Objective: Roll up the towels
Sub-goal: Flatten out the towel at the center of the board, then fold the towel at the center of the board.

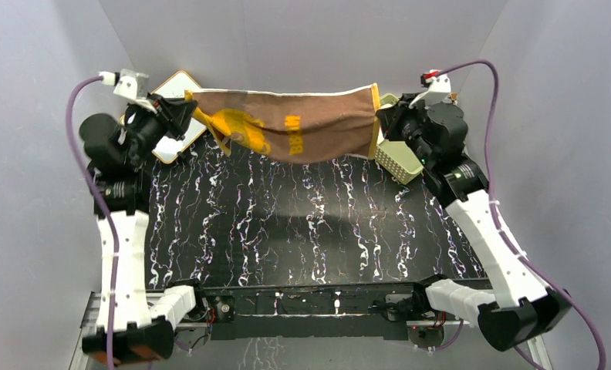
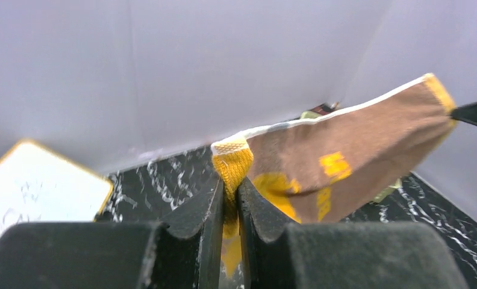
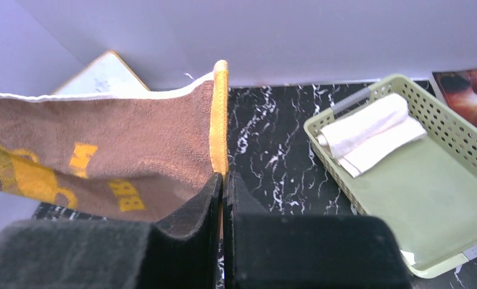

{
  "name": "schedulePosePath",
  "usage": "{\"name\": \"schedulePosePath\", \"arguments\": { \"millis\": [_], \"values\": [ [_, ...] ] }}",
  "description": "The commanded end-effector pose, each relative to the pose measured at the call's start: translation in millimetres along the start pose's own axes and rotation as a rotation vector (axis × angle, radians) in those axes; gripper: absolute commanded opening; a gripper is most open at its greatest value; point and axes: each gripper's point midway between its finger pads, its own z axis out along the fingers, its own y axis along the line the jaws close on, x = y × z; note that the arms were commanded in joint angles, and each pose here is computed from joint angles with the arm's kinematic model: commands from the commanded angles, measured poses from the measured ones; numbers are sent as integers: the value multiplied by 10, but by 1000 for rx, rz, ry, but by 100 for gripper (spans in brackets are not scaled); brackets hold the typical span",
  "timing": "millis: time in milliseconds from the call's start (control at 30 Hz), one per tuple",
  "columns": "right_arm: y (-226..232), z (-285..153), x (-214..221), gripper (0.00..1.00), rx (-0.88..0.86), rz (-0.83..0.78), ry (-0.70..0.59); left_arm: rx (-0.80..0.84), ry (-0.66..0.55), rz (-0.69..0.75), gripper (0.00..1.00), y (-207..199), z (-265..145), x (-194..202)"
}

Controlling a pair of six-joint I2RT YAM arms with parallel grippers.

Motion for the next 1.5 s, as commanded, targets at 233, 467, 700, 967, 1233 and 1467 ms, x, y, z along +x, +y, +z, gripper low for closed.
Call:
{"name": "schedulePosePath", "arguments": {
  "millis": [233, 467, 700, 967, 1233, 1467],
  "values": [
    [159, -611, -105, 0, -59, 38, -16, -31, 162, -82, 15, -269, -496, 215],
    [-220, -132, 1023, 0, 44, 119, 149, -43, 574, -354, 32, 175, -277, 2212],
    [-701, 494, 1921, 0, 200, 151, 303, -138, 836, -463, 48, 749, -9, 3213],
    [-914, 918, 1883, 57, 286, 35, 368, -90, 755, -461, 53, 808, 340, 2772],
    [-890, 975, 2249, 31, 273, 24, 512, 62, 895, -654, 5, -412, -132, 3260],
    [-938, 1109, 2840, 0, 259, 44, 679, -218, 936, -735, 0, -302, -334, 3800]
  ]
}}
